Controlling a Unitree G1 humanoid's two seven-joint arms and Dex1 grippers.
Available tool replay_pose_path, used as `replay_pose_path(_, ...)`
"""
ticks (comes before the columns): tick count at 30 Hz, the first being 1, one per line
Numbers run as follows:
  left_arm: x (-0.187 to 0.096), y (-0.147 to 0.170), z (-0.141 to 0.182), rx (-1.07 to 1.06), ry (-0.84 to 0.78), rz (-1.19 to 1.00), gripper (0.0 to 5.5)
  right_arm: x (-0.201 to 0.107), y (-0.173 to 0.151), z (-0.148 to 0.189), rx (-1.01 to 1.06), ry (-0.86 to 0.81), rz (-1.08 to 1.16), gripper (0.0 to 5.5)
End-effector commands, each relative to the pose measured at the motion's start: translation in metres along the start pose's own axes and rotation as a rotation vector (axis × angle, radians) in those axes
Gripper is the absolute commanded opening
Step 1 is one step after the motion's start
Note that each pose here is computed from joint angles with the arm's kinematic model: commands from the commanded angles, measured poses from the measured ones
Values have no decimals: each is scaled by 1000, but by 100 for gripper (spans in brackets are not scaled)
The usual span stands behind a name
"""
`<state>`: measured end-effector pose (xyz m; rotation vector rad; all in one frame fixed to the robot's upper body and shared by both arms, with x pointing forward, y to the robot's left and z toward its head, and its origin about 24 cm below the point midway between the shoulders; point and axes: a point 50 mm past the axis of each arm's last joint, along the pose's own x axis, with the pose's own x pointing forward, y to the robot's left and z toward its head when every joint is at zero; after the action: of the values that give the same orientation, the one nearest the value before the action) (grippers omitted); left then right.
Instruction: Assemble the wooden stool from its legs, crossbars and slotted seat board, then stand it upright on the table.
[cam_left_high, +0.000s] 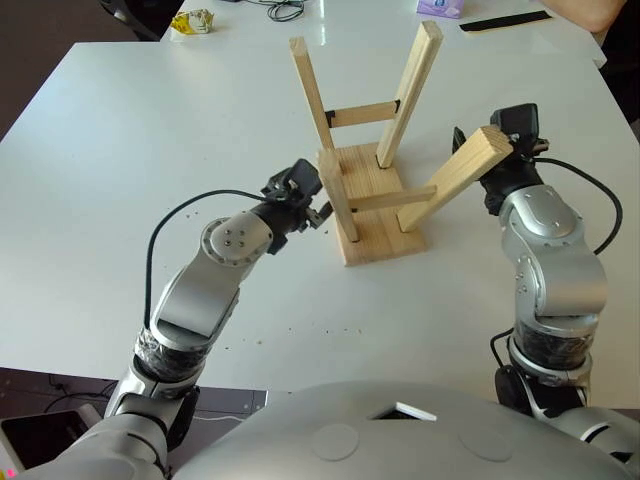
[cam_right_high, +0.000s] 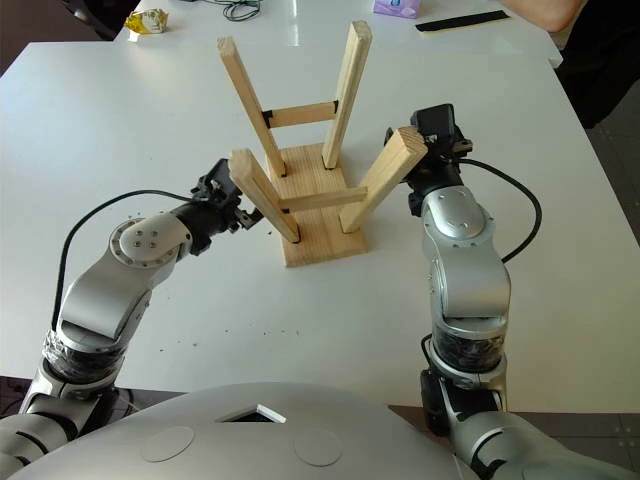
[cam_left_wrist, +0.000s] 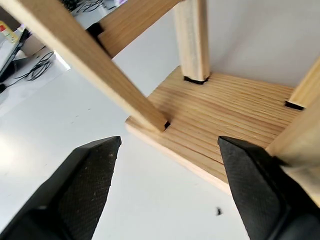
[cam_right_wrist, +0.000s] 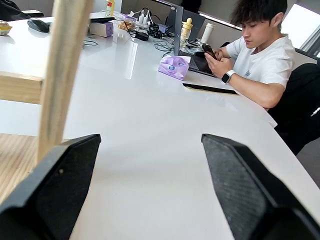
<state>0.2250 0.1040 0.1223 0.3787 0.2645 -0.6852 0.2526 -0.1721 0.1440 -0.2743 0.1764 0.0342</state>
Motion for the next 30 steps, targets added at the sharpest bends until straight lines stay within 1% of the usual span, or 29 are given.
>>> replay_pose_path(1,-7,-14,17,23,-129,-112,362,-6,-43,-23,-60,65,-72,374)
replay_pose_path(6,-11,-24,25,18,-192,-187,362,-20,-91,-56,-149,197,-126,374)
replay_pose_path(9,-13,-20,22,30,-193,-183,362,-27,-104,-68,-185,242,-101,374)
replay_pose_path(12,-13,0,12,53,-156,-116,362,-30,-96,-71,-186,236,-40,374)
replay_pose_path(15,-13,15,3,82,-127,-90,362,-37,-73,-80,-191,243,91,374)
replay_pose_path(19,-10,19,-7,100,-114,-119,362,-54,-42,-100,-262,341,324,374)
replay_pose_path(23,-12,27,-26,165,-90,-169,362,-65,-30,-101,-286,355,472,374)
replay_pose_path(27,-14,64,-55,217,-29,-143,362,-74,-31,-93,-330,360,565,374)
replay_pose_path(30,-10,98,-67,242,4,-71,362,-80,-26,-86,-338,349,632,374)
